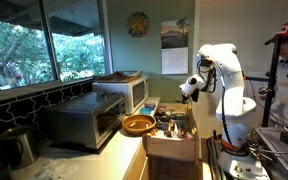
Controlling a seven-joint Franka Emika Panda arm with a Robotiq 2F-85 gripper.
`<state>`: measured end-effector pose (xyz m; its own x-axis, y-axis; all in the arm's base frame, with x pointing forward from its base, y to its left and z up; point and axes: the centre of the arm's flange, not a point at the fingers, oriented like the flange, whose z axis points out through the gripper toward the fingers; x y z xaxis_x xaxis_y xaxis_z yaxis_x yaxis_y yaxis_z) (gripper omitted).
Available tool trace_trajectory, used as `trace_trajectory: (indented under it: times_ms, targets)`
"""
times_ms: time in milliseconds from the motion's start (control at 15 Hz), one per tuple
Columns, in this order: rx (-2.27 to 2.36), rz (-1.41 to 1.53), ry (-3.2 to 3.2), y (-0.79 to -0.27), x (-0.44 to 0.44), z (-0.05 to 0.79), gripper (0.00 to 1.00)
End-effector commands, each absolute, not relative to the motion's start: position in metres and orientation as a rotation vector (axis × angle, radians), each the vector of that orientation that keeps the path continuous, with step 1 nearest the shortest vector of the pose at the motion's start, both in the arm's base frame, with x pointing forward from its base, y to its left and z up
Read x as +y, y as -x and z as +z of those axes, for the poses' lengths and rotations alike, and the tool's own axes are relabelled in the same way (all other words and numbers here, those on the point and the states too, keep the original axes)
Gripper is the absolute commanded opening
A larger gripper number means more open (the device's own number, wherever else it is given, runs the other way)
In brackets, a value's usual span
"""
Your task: Remove a pen from the round wicker serving straw basket and put it in the opened drawer
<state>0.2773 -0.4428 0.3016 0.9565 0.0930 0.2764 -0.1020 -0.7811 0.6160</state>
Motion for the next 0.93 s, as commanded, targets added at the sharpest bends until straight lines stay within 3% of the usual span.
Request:
trace_trajectory:
  times_ms: [0, 67, 467, 867]
  targets:
    - [-0.004, 0.393, -2.434, -0.279, -0.441, 0.304, 0.14]
    - [0.001, 0.401, -2.431, -0.281, -0.439, 0.307, 0.04]
    - [0.422, 0.403, -2.585, -0.293, -0.481, 0.292, 0.04]
    - [0.534, 0.155, -2.708, -0.296, -0.518, 0.239, 0.04]
